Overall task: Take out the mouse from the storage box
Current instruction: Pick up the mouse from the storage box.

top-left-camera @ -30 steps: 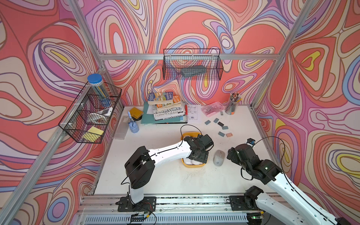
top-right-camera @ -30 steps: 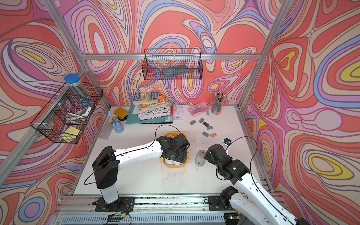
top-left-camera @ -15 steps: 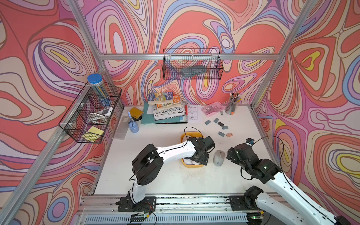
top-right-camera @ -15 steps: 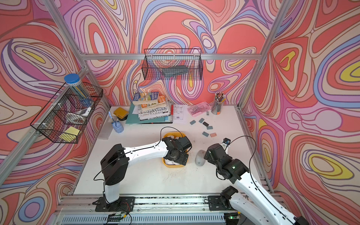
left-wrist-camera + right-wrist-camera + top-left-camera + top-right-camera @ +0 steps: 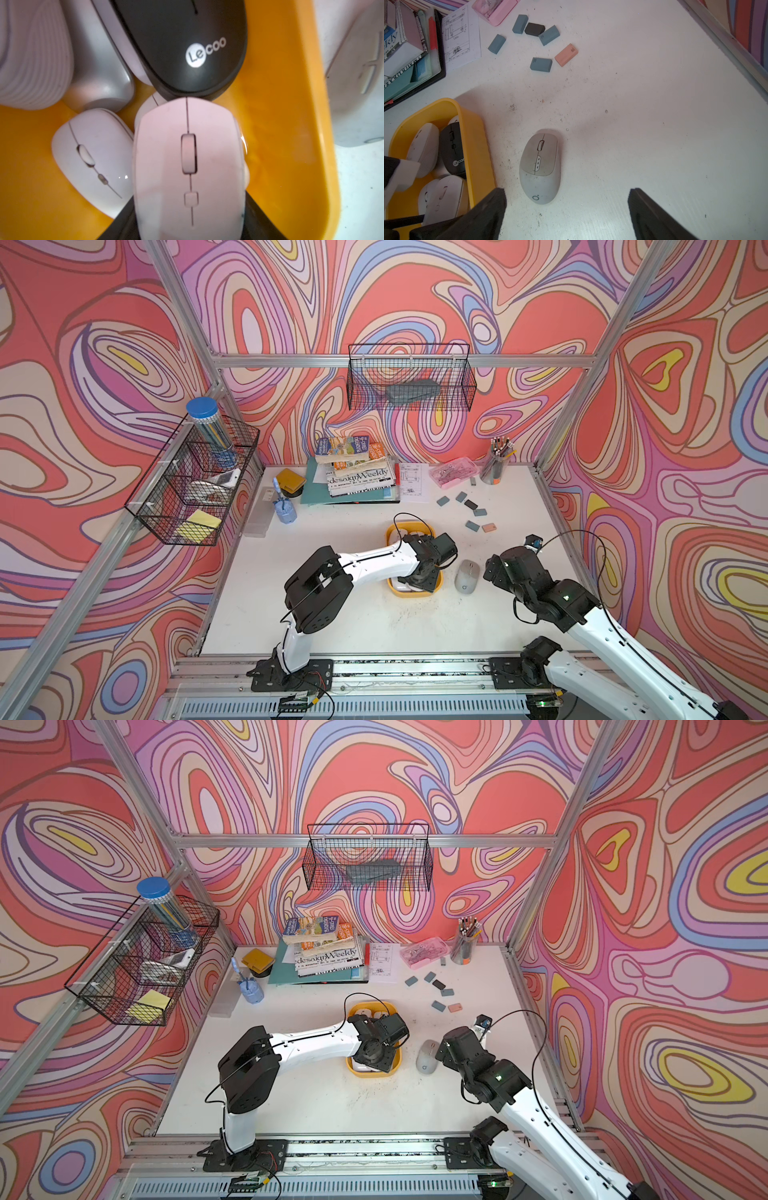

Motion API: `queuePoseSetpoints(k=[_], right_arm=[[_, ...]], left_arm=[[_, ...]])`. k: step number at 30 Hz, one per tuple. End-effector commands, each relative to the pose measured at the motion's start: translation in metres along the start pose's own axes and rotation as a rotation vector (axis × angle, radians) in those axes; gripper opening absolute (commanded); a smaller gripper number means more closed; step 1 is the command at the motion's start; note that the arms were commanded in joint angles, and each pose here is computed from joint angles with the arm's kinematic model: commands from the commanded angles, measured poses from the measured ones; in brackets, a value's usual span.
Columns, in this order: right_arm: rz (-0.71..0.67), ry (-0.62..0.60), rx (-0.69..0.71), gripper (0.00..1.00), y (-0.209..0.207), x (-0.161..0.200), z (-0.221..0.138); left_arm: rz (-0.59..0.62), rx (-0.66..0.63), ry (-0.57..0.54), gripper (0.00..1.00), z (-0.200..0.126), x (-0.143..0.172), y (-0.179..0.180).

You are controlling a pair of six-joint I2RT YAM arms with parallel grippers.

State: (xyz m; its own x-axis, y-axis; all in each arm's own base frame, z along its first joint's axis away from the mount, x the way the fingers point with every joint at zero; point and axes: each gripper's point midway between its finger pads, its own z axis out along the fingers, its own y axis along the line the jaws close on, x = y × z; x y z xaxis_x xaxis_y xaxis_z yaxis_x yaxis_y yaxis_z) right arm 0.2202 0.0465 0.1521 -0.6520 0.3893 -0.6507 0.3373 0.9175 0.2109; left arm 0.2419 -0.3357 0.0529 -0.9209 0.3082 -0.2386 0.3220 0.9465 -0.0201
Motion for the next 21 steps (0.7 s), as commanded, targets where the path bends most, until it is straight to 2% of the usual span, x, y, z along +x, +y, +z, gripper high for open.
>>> queuePoseSetpoints(k=[1,4,10,13,17,21], right_arm=[[0.003,-0.014,0.005,0.93,-0.003,0.0,0.001],[0.003,-0.013,0.005,0.93,-0.003,0.0,0.001],[0.002,-0.012,0.0,0.93,-0.002,0.0,0.002],[0.004,-0.012,-0.001,0.92,-0.002,0.0,0.002],[0.0,-0.013,-0.005,0.92,-0.001,0.0,0.001],[-0.005,-0.017,-0.018,0.92,0.001,-0.001,0.001]], left_arm=[[0.008,-0.014,-0.041,0.48,-0.013,-0.006,0.005],[0.014,-0.012,-0.08,0.44,-0.027,-0.013,0.008],[0.026,-0.005,-0.155,0.43,-0.064,-0.023,0.014],[0.017,-0.059,-0.224,0.44,-0.088,-0.03,0.031],[-0.057,-0.113,-0.232,0.43,-0.103,-0.03,0.077],[-0.205,-0.151,-0.176,0.42,-0.09,-0.013,0.141]])
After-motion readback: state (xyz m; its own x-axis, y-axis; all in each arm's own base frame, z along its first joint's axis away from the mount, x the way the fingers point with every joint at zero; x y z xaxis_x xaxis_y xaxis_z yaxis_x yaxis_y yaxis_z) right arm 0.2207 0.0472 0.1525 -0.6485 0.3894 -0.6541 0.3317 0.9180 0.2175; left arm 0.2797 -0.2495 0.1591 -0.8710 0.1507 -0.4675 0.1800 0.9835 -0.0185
